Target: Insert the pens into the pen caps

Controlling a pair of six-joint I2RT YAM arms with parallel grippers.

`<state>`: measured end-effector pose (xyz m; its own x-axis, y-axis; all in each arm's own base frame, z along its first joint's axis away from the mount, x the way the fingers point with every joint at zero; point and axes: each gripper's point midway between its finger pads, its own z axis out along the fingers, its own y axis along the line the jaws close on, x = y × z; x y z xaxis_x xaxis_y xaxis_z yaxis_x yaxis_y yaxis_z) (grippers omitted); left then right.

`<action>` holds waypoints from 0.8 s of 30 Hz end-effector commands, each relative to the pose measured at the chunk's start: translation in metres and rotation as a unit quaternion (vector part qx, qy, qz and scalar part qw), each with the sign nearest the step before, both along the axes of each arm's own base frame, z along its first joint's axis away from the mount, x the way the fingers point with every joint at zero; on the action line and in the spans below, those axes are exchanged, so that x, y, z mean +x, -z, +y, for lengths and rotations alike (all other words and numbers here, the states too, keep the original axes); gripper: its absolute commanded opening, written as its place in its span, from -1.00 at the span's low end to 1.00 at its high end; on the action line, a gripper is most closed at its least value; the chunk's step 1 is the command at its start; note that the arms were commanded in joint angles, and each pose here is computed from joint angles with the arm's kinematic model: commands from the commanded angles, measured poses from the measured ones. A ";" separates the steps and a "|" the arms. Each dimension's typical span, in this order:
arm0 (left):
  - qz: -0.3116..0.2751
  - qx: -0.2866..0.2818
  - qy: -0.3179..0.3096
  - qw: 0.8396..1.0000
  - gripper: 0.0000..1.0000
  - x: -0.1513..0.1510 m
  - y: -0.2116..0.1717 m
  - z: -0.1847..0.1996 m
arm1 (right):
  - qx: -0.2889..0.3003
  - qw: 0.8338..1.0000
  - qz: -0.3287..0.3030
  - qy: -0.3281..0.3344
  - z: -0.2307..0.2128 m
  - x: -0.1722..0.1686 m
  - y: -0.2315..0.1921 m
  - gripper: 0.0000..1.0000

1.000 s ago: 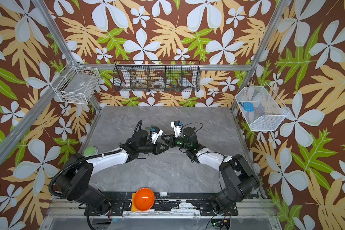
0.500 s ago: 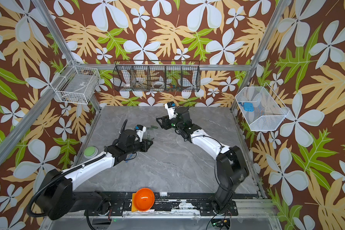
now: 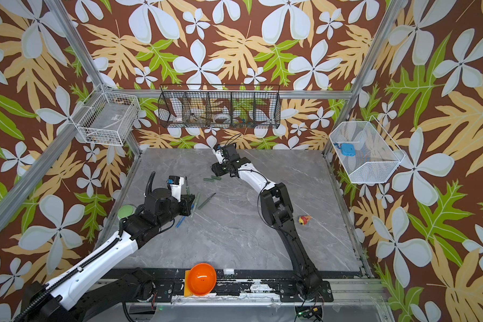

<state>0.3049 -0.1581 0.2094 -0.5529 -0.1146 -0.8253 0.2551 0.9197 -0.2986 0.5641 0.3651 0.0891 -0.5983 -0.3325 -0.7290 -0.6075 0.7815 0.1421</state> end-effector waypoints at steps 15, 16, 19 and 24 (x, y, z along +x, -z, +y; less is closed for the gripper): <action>0.015 0.014 -0.001 1.000 -1.00 0.004 0.018 0.001 | -0.041 0.998 0.057 0.006 0.009 -0.017 0.075 0.17; 0.015 0.014 -0.002 1.000 -1.00 0.004 0.018 0.002 | -0.040 0.998 0.057 0.006 0.010 -0.017 0.076 0.14; 0.015 0.014 -0.003 1.000 -1.00 0.003 0.019 0.003 | -0.039 0.998 0.055 0.011 0.009 -0.015 0.075 -0.08; 0.016 0.013 -0.002 1.000 -1.00 0.002 0.022 0.003 | -0.052 0.997 0.060 0.013 0.002 -0.022 0.071 -0.20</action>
<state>0.3044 -0.1541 0.1833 -0.5950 -0.0885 -0.7988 0.2335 0.9320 -0.2772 0.5549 0.3788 0.0291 -0.6446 -0.3611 -0.6739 -0.5931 0.7924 0.1428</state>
